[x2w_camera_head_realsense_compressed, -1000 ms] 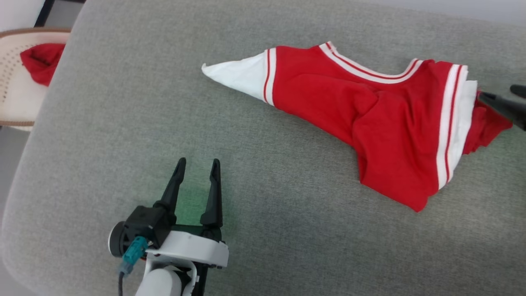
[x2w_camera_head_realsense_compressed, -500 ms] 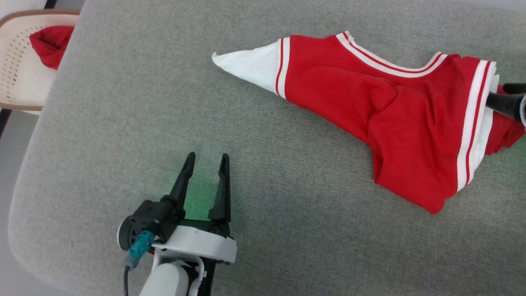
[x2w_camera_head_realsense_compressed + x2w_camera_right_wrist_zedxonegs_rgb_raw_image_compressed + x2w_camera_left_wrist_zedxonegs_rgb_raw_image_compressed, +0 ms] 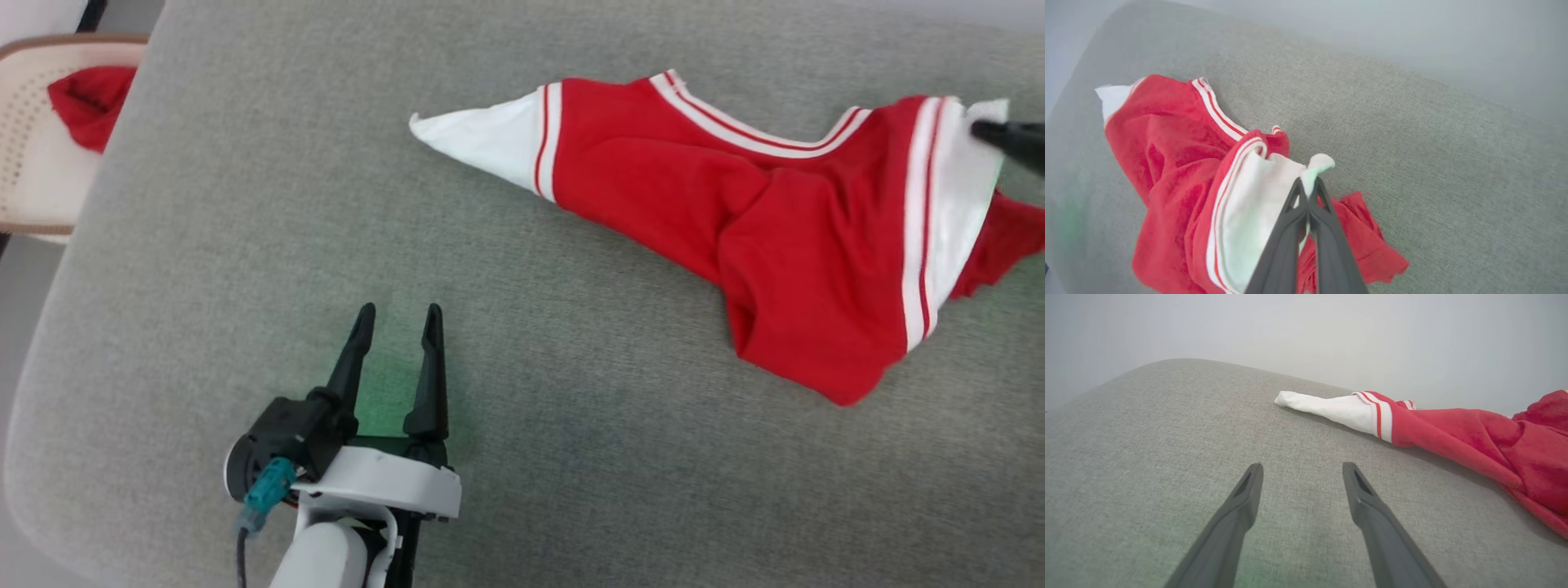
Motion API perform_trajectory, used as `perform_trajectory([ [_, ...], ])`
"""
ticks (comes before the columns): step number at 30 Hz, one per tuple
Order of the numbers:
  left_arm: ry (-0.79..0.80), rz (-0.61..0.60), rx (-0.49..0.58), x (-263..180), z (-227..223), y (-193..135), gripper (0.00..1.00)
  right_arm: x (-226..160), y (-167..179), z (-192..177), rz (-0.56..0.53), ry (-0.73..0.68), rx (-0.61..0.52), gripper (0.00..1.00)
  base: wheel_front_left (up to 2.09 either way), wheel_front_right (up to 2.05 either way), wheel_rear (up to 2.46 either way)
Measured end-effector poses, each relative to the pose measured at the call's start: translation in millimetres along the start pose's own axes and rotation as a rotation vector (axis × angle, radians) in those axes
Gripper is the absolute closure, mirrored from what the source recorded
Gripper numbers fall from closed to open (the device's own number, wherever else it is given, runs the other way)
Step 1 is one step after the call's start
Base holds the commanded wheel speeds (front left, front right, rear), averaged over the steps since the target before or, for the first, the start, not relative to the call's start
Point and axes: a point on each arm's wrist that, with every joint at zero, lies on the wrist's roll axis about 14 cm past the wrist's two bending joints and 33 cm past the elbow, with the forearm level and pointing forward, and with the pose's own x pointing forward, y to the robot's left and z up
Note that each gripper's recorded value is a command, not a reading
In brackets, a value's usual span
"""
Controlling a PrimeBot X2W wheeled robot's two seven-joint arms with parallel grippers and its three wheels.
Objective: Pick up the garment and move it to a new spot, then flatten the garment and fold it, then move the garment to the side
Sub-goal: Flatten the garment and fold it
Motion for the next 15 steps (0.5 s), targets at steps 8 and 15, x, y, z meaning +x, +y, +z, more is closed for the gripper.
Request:
perform_trajectory([
  [8,-0.006,-0.039,0.002,3.4,0.4,-11.7,0.00,-55.8,-44.5,-5.2,-0.124,-0.106,0.045,1.00,0.00,0.00,0.00],
  [15,-0.005,-0.085,0.000,7.0,-1.5,-24.3,0.00,-109.7,-102.2,-40.1,-0.341,-0.070,0.091,1.00,0.00,0.00,0.00],
])
